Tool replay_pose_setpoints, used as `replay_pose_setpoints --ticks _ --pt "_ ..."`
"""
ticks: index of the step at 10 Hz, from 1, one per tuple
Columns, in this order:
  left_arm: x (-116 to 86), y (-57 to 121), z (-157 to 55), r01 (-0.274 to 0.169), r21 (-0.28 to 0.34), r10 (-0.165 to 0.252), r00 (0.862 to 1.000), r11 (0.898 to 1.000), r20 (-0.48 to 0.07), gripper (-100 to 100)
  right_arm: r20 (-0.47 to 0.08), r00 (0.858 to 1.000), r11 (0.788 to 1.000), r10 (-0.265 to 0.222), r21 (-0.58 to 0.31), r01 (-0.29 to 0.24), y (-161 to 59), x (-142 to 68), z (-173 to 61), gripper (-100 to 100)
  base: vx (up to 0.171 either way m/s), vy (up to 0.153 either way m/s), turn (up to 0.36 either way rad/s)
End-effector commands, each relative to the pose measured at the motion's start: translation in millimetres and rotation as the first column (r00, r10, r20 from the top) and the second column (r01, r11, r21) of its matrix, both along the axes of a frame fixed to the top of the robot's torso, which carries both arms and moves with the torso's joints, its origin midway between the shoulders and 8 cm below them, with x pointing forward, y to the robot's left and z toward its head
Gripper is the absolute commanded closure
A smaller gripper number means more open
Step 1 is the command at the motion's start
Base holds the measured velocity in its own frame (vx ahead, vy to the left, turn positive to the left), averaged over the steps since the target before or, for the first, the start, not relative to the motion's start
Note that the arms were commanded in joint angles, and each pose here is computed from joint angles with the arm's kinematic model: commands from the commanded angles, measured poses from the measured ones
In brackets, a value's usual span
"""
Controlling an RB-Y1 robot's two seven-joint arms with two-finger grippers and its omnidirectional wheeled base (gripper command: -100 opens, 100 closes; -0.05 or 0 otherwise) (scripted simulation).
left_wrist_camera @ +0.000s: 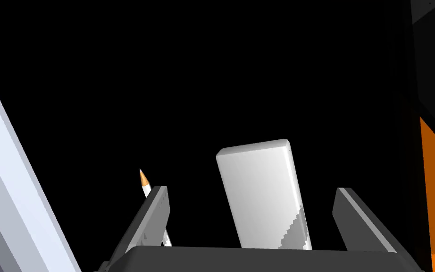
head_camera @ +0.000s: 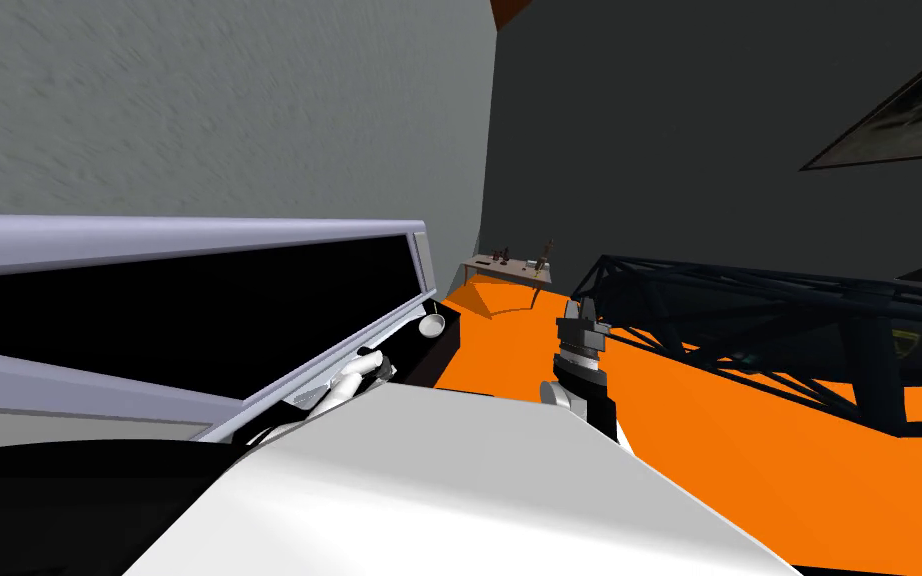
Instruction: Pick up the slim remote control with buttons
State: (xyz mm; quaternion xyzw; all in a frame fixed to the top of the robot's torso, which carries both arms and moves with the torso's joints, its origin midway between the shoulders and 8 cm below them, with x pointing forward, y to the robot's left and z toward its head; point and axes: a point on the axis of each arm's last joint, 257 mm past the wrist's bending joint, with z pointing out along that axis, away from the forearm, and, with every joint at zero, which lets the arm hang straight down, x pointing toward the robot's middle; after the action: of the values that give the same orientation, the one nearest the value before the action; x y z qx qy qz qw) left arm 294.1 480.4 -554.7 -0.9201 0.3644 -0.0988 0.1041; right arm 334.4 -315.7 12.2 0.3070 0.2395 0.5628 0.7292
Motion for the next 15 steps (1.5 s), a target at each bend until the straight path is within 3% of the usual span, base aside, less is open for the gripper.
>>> replay_pose_setpoints --ticks 1,2,3,7,10,11,12,15 --pt "-23 1.7 -8 -0.054 -0.038 0.051 0.996 0.998 -0.067 -100 0.0 1.0 1.0 0.0 0.0 0.0 0 0 0 0 -0.045 0.086 -0.144" --pt "-26 1.4 -10 -0.057 -0.04 0.054 0.996 0.998 -0.074 -100 0.0 1.0 1.0 0.0 0.0 0.0 0 0 0 0 -0.027 0.067 -0.069" --pt "-38 2.8 -13 -0.087 -0.057 0.081 0.991 0.995 -0.107 -100 0.0 1.0 1.0 0.0 0.0 0.0 0 0 0 0 -0.025 0.055 -0.1" --pt "-94 -0.7 -29 -0.198 -0.108 0.166 0.954 0.974 -0.251 -100 0.0 1.0 1.0 0.0 0.0 0.0 0 0 0 0 -0.023 0.087 -0.112" --pt "-93 -1.2 -28 -0.198 -0.108 0.166 0.954 0.974 -0.251 -100 0.0 1.0 1.0 0.0 0.0 0.0 0 0 0 0 -0.005 0.038 -0.012" --pt "-93 -1.0 -29 -0.198 -0.108 0.166 0.954 0.974 -0.251 0 0.0 1.0 1.0 0.0 0.0 0.0 0 0 0 0 0.0 0.0 0.0" --pt "-97 -7.6 -36 -0.194 -0.108 0.163 0.954 0.975 -0.25 -100 0.0 1.0 1.0 0.0 0.0 0.0 0 0 0 0 0.024 0.02 0.032" --pt "-102 -16.7 -46 -0.189 -0.108 0.157 0.956 0.976 -0.249 -100 0.0 1.0 1.0 0.0 0.0 0.0 0 0 0 0 0.015 0.015 0.005"
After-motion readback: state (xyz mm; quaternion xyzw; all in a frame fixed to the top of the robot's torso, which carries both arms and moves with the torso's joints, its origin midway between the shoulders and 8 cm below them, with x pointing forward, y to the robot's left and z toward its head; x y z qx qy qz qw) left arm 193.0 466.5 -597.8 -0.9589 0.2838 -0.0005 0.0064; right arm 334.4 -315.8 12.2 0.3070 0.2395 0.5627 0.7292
